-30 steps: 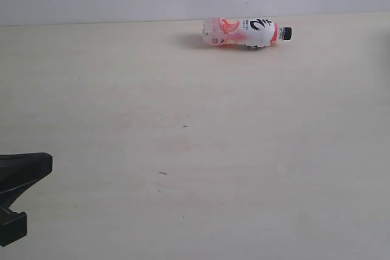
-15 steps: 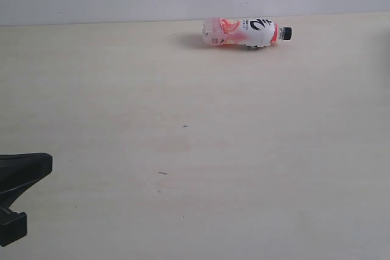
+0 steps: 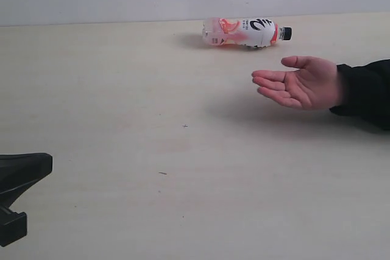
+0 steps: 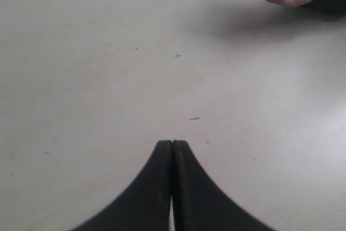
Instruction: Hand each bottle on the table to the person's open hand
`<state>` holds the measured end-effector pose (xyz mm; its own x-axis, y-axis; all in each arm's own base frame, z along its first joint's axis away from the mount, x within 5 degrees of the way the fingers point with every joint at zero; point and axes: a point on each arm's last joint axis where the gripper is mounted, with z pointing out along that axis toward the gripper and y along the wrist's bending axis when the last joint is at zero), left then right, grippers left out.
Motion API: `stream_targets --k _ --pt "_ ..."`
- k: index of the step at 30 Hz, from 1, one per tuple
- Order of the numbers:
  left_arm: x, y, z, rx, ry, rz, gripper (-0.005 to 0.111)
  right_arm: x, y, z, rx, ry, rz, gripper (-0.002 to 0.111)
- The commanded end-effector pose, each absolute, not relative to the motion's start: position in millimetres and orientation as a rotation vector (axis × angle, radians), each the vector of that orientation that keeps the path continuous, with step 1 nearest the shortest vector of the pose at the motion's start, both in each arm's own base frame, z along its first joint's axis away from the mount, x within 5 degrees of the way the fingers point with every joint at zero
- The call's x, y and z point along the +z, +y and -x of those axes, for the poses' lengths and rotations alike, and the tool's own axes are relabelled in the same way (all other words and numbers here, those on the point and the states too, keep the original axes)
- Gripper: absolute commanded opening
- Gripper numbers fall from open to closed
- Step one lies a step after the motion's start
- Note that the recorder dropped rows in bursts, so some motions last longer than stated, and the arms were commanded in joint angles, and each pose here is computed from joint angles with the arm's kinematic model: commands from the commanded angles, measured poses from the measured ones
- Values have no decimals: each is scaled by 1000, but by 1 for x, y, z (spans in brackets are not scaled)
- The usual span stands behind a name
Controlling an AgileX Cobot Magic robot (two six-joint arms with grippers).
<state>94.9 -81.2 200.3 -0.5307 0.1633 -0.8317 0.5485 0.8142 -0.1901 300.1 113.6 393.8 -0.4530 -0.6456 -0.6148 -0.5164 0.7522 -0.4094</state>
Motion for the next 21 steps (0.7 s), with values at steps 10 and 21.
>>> stream_targets --k 10,21 --pt "201 -81 -95 -554 2096 -517 0 286 166 -418 -380 1935 1283 89" --pt "201 -81 -95 -554 2096 -517 0 206 187 -447 -462 1741 1625 86"
